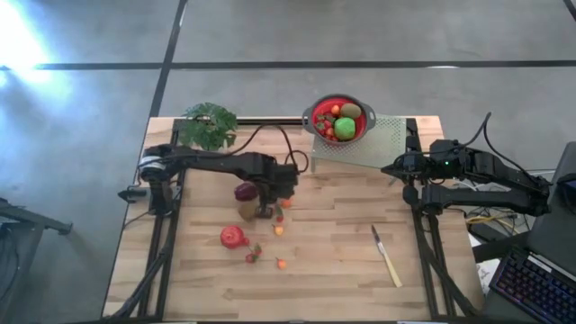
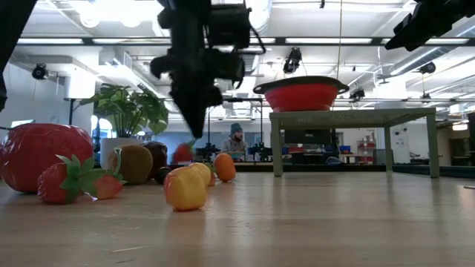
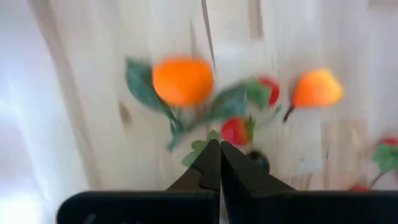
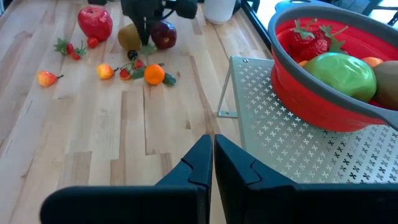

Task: Pick & Place Fruit
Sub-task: Put the strawberry into the strainer bowl on the shelf

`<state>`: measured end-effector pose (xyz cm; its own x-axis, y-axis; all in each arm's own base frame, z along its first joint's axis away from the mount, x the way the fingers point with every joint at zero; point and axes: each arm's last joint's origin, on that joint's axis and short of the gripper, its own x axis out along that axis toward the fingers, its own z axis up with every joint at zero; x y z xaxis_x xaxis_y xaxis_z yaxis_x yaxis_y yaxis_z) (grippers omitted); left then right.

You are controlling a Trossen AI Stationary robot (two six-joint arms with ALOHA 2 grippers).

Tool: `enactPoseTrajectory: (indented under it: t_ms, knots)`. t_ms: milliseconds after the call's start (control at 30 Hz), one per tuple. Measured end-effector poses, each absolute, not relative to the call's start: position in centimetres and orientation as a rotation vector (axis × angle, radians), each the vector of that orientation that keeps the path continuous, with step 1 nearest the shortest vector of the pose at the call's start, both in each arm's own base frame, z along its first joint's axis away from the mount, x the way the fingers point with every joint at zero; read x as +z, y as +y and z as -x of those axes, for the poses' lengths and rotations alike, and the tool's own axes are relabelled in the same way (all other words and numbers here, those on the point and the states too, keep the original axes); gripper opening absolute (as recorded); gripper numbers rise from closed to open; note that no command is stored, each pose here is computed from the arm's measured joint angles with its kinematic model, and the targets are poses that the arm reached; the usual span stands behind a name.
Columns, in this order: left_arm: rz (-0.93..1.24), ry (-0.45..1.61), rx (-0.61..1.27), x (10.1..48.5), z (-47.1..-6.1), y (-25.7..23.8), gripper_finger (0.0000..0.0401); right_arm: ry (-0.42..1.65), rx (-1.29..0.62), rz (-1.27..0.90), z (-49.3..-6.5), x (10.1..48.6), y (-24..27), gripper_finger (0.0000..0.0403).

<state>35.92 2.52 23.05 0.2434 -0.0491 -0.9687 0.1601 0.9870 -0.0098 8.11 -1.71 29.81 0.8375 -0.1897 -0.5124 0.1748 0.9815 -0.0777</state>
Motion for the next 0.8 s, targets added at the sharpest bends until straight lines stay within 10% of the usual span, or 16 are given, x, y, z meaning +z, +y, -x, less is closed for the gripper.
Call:
enactPoseTrajectory:
  t_ms: [800]
  knots:
    - [-0.366,0.561,-0.07,33.6,-41.7,4.8,0.0002,0.545,-0.193,0.028,-8.1,29.8,-1.7,0.0013]
